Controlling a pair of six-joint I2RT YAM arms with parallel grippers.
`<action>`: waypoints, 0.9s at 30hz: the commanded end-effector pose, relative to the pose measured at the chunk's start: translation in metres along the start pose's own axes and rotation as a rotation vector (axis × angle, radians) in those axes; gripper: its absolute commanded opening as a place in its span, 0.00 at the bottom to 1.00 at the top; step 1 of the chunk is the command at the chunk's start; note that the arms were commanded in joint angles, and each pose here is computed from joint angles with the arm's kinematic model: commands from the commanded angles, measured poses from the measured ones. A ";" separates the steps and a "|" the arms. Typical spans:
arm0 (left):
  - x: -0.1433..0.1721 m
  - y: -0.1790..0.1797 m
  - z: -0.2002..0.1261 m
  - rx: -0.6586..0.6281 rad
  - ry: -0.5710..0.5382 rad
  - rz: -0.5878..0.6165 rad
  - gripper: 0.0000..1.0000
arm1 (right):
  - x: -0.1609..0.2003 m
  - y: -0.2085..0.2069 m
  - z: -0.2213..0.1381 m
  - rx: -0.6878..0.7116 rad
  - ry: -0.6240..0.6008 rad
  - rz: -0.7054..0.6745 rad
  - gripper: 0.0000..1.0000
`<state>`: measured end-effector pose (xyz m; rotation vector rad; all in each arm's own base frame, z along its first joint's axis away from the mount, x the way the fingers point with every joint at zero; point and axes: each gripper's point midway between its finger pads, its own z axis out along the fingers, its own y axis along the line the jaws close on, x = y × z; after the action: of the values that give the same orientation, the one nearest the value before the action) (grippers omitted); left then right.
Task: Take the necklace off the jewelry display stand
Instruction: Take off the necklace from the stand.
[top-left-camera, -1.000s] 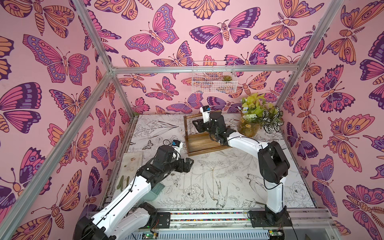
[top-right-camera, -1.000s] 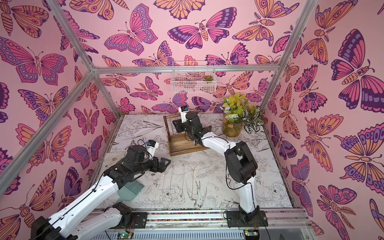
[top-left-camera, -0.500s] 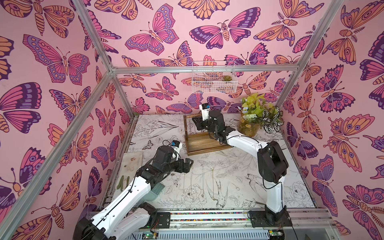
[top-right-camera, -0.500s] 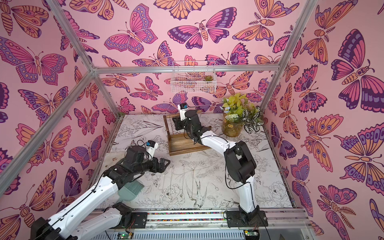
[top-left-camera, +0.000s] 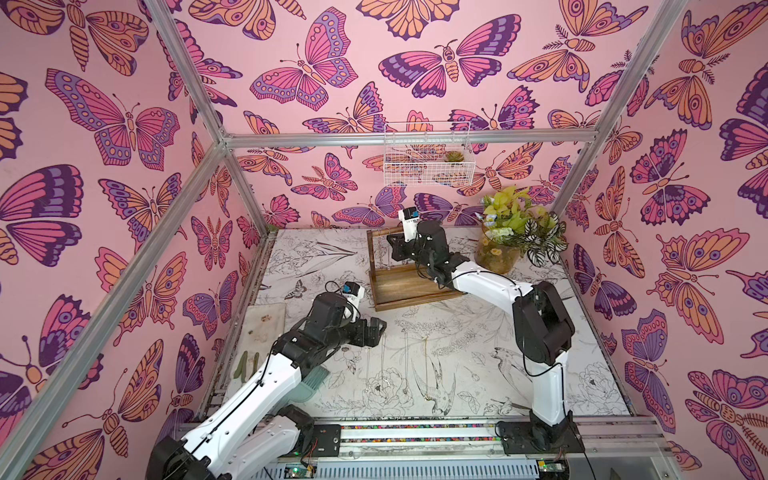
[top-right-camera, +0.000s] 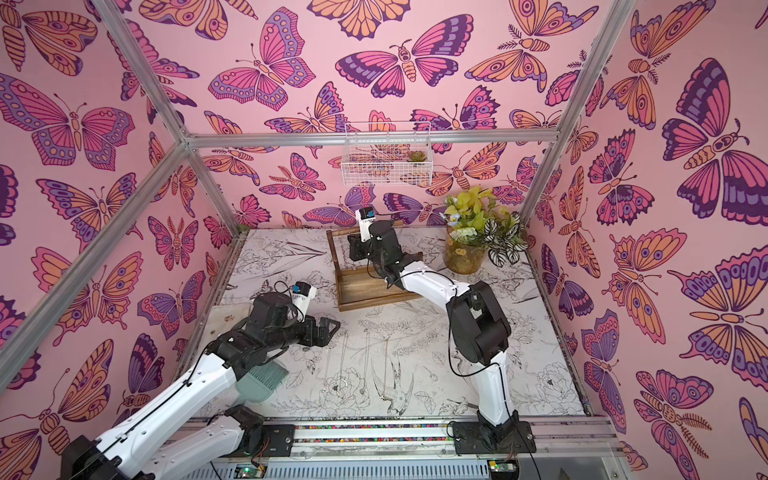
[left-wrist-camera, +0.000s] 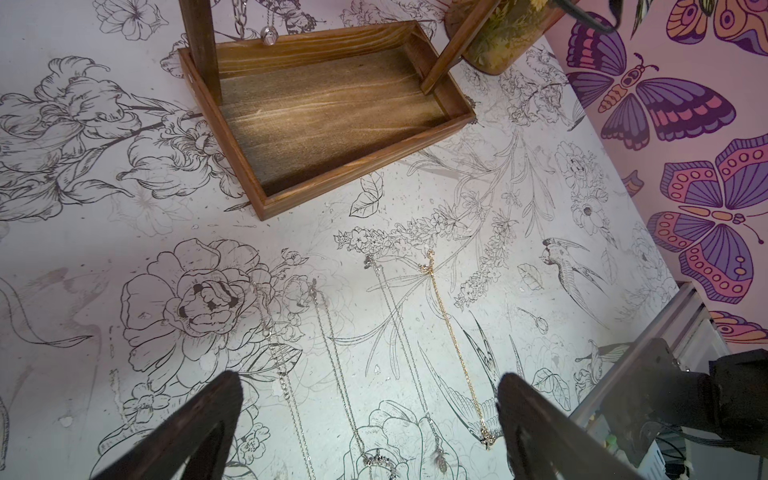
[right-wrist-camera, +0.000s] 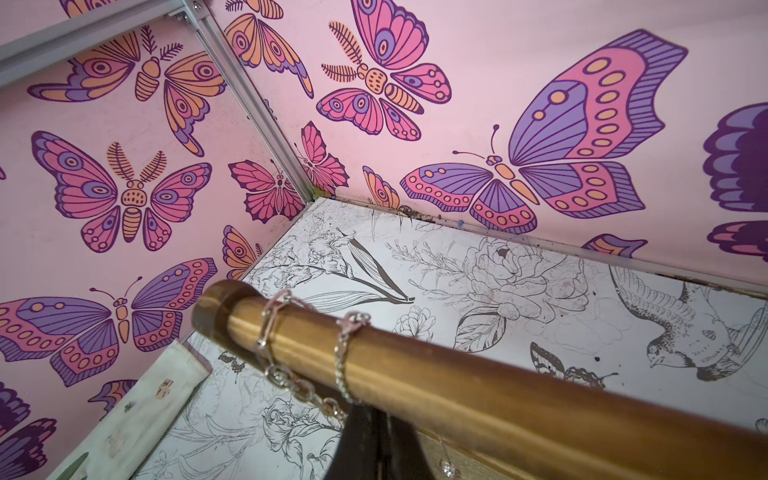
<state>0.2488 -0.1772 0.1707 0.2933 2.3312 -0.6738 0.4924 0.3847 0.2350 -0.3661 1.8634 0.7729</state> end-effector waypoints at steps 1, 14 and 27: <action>0.009 0.004 -0.001 -0.002 0.021 -0.006 0.98 | -0.014 0.006 -0.005 0.008 -0.027 -0.024 0.03; 0.010 0.003 -0.001 0.003 0.024 -0.012 0.98 | -0.023 -0.005 -0.022 0.051 -0.038 -0.047 0.00; 0.011 0.002 -0.001 0.012 0.028 -0.017 0.98 | -0.031 -0.027 -0.048 0.114 -0.053 -0.056 0.00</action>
<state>0.2468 -0.1770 0.1698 0.2948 2.3324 -0.6841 0.4874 0.3438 0.2518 -0.3364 1.8484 0.6690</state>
